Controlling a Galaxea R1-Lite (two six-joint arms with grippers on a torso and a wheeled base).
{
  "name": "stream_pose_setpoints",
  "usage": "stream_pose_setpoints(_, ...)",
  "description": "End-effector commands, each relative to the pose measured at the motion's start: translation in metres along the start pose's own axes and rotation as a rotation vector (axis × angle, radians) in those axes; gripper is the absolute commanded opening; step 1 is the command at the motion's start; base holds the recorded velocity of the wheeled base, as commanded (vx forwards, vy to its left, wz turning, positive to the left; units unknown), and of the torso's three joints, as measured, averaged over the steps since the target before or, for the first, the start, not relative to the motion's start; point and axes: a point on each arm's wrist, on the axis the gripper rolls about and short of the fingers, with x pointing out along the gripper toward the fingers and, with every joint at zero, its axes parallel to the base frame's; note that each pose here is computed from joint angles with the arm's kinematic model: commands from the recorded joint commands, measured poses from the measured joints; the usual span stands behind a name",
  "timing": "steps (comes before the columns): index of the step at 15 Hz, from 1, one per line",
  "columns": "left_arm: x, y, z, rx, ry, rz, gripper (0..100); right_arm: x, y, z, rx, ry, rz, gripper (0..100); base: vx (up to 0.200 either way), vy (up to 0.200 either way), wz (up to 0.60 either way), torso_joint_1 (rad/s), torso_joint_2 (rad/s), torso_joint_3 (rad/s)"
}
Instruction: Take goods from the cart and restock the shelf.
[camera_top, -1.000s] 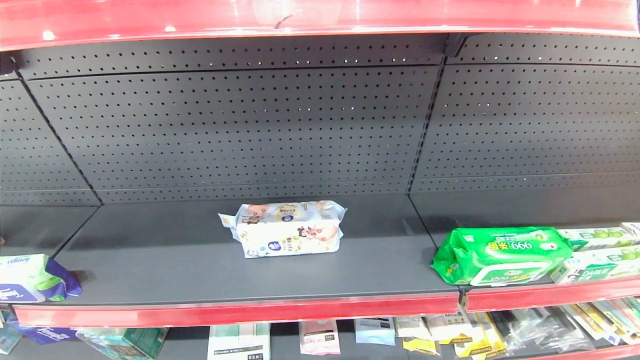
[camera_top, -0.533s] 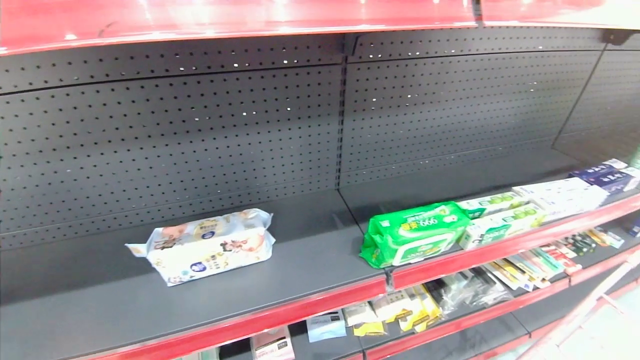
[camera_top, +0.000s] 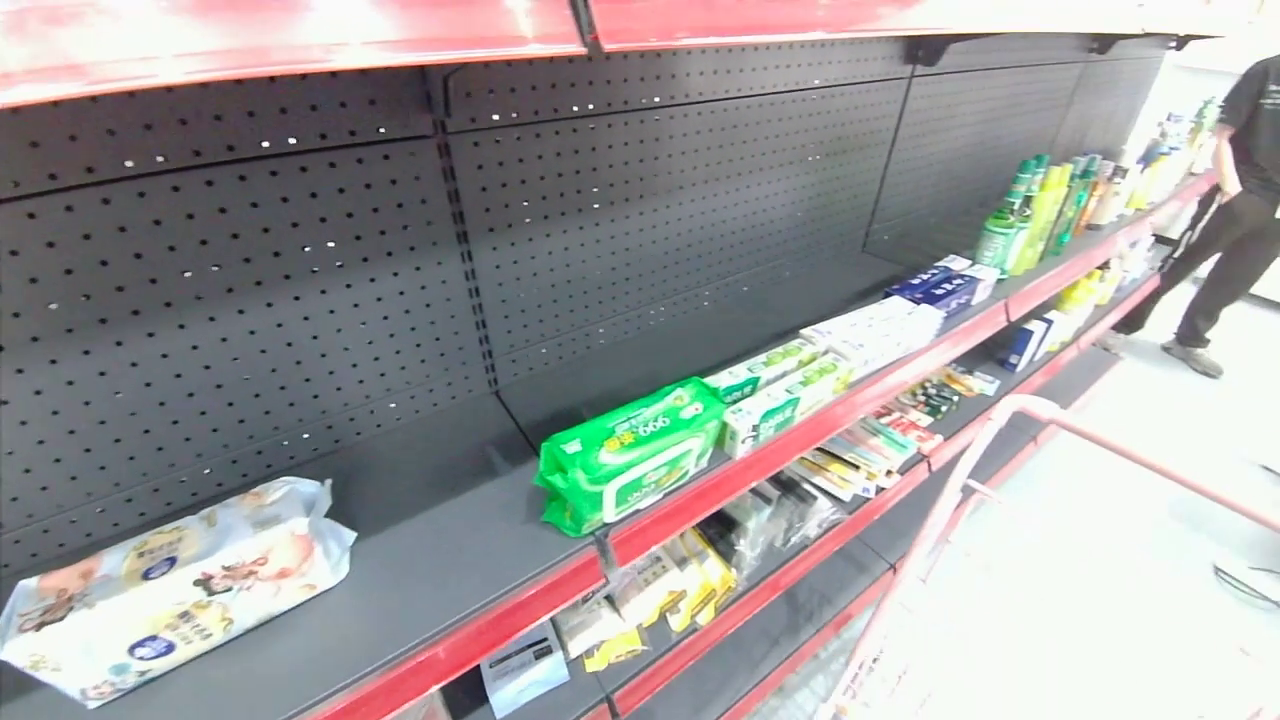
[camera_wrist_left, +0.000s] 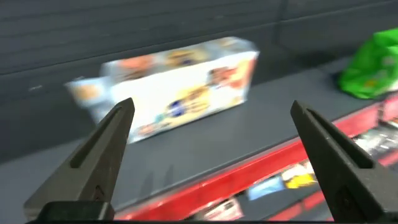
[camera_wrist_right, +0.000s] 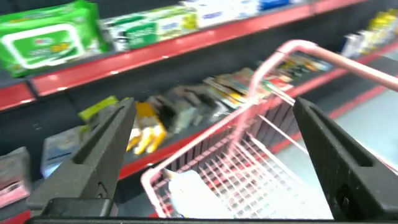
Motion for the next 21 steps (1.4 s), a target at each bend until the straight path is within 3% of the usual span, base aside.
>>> stream_pose_setpoints(1, 0.000, 0.000, 0.000, 0.000, 0.001, 0.000, 100, 0.000, 0.000, 0.001, -0.001, -0.001, 0.001, 100, 0.000, 0.000, -0.60, -0.002, 0.00, -0.002)
stream_pose_setpoints(10, 0.000, 0.000, 0.000, -0.002, 0.001, 0.000, 100, 0.000, 0.000, 0.000, 0.000, -0.001, 0.000, 100, 0.000, 0.000, -0.60, 0.001, 0.00, 0.001)
stream_pose_setpoints(15, 0.000, 0.000, 0.000, -0.002, 0.001, 0.001, 100, 0.003, 0.000, 0.001, 0.006, 0.036, -0.010, 100, 0.000, 0.000, 0.00, 0.000, 0.00, 0.000)
stream_pose_setpoints(16, 0.000, 0.000, 0.000, -0.002, 0.001, 0.001, 100, 0.001, 0.000, 0.010, -0.003, 0.005, -0.010, 100, 0.000, 0.000, 0.00, 0.000, 0.00, 0.000)
stream_pose_setpoints(17, 0.000, 0.000, 0.000, -0.002, 0.001, 0.001, 100, 0.010, 0.000, 0.070, 0.041, 0.010, 0.007, 100, 0.000, 0.000, 0.00, 0.000, 0.00, 0.000)
stream_pose_setpoints(18, 0.000, 0.000, 0.000, -0.002, 0.001, 0.001, 100, 0.034, -0.001, 0.136, 0.178, 0.001, 0.007, 100, 0.000, 0.000, 0.00, 0.000, 0.00, 0.000)
stream_pose_setpoints(19, 0.000, 0.000, 0.000, -0.002, 0.003, 0.001, 100, 0.064, -0.002, 0.188, 0.215, -0.003, 0.014, 100, 0.000, 0.000, 0.00, 0.000, 0.00, 0.000)
stream_pose_setpoints(20, 0.000, 0.000, 0.000, -0.002, 0.001, 0.001, 100, 0.071, -0.002, 0.193, 0.208, 0.009, 0.011, 100, 0.000, 0.000, 0.00, 0.000, 0.00, 0.000)
stream_pose_setpoints(21, 0.000, 0.000, 0.000, -0.002, 0.001, 0.001, 100, 0.126, -0.010, 0.187, 0.081, 0.184, -0.100, 100, 0.000, 0.000, 0.00, 0.000, 0.00, 0.000)
